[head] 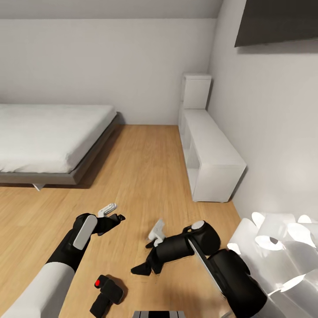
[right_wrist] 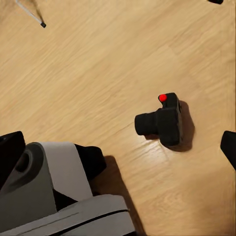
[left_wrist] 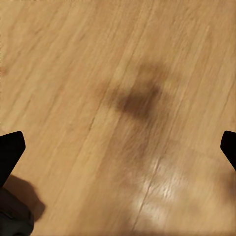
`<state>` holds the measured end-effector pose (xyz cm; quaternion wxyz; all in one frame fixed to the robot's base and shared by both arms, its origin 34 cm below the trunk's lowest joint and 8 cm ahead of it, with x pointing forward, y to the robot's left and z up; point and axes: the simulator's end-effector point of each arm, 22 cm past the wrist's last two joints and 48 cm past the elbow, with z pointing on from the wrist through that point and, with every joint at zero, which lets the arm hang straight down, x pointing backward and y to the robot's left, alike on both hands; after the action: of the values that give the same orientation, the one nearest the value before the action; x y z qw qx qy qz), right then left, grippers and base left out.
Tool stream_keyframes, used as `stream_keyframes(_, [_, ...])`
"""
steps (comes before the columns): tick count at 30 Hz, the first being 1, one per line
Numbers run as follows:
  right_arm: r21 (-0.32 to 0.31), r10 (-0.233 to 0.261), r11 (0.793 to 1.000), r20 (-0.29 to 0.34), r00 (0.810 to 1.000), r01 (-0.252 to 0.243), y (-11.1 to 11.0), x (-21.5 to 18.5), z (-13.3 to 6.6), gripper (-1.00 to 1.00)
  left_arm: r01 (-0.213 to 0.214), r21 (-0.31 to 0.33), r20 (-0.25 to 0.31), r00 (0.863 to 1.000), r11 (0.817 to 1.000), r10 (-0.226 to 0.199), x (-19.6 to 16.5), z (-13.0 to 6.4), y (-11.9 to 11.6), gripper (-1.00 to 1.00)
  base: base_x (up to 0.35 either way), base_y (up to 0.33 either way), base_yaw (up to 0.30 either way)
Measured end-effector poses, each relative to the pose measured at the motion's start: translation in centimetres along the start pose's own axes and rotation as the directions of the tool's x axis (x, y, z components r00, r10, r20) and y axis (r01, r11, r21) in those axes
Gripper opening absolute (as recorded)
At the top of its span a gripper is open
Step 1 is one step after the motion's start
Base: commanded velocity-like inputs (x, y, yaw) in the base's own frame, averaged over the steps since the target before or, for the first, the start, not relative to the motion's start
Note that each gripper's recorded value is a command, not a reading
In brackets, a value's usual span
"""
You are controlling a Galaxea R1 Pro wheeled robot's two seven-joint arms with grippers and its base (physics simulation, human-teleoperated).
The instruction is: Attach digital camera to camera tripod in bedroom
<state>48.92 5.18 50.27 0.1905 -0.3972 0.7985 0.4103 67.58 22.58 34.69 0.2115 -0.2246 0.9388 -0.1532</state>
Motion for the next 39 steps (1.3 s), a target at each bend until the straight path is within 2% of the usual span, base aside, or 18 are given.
stream_keyframes(5, [0.050, 0.055, 0.997, 0.069, 0.996, -0.058, -2.7, -1.3, -2.1, 1.00, 0.001, 0.002, 0.000, 1.000, 1.000, -0.001, 0.0, 0.0, -0.1, 1.00, 0.000, 0.000, 0.000])
stream_keyframes(12, [0.094, 0.085, 0.991, 0.104, 0.991, -0.095, -4.7, -1.7, -3.2, 1.00, 0.001, 0.003, 0.000, 1.000, 1.000, -0.001, 0.0, 0.0, -0.1, 1.00, 0.000, 0.000, 0.000])
stream_keyframes(13, [0.099, 0.082, 0.991, 0.109, 0.991, -0.093, -4.8, -1.8, -3.3, 1.00, 0.001, 0.003, 0.001, 1.000, 1.000, -0.001, 0.0, 0.0, -0.1, 1.00, 0.000, 0.000, 0.000])
stream_keyframes(14, [0.130, 0.029, 0.990, 0.146, 0.989, -0.048, -5.5, -2.6, -3.5, 1.00, 0.002, 0.003, 0.002, 1.000, 1.000, -0.002, -0.1, -0.1, -0.1, 1.00, 0.000, 0.000, 0.000])
stream_keyframes(19, [0.204, -0.006, 0.978, 0.174, 0.985, -0.030, -7.2, -3.4, -3.9, 1.00, 0.002, 0.004, 0.002, 1.000, 1.000, -0.002, -0.1, -0.1, -0.2, 1.00, 0.000, 0.000, 0.000])
stream_keyframes(25, [0.287, 0.008, 0.955, 0.218, 0.976, -0.071, -8.9, -4.8, -4.6, 1.00, 0.001, 0.005, 0.003, 1.000, 1.000, -0.001, -0.1, -0.1, -0.2, 1.00, 0.000, 0.000, 0.000])
stream_keyframes(26, [0.303, 0.034, 0.946, 0.257, 0.966, -0.114, -8.7, -7.9, -4.7, 1.00, 0.001, 0.005, 0.003, 1.000, 1.000, -0.001, -0.1, -0.1, -0.2, 1.00, 0.000, 0.000, 0.000])
stream_keyframes(27, [0.309, 0.046, 0.942, 0.264, 0.963, -0.130, -8.5, -9.7, -5.0, 1.00, 0.001, 0.005, 0.003, 1.000, 1.000, -0.001, -0.1, -0.1, -0.2, 1.00, 0.000, 0.000, 0.000])
stream_keyframes(28, [0.317, 0.036, 0.940, 0.274, 0.961, -0.126, -8.4, -10.9, -5.3, 1.00, 0.001, 0.005, 0.003, 1.000, 1.000, -0.001, -0.1, -0.1, -0.2, 1.00, 0.000, 0.000, 0.000])
stream_keyframes(29, [0.336, 0.003, 0.936, 0.298, 0.955, -0.108, -8.4, -13.2, -6.2, 1.00, 0.001, 0.005, 0.002, 1.000, 1.000, -0.001, -0.1, -0.1, -0.2, 1.00, 0.000, 0.000, 0.000])
stream_keyframes(33, [0.400, -0.072, 0.914, 0.325, 0.943, -0.068, -9.2, -16.9, -8.7, 1.00, 0.001, 0.004, 0.002, 1.000, 1.000, -0.001, -0.1, -0.1, -0.2, 1.00, 0.000, 0.000, 0.000])
stream_keyframes(37, [0.438, -0.126, 0.898, 0.343, 0.931, -0.040, -9.4, -19.7, -10.6, 1.00, 0.001, 0.003, 0.001, 1.000, 1.000, -0.001, 0.0, 0.0, -0.1, 1.00, 0.000, 0.000, 0.000])
stream_keyframes(39, [0.446, -0.136, 0.895, 0.345, 0.929, -0.035, -9.5, -20.2, -10.9, 1.00, 0.001, 0.004, 0.001, 1.000, 1.000, -0.001, 0.0, 0.0, -0.1, 1.00, 0.000, 0.000, 0.000])
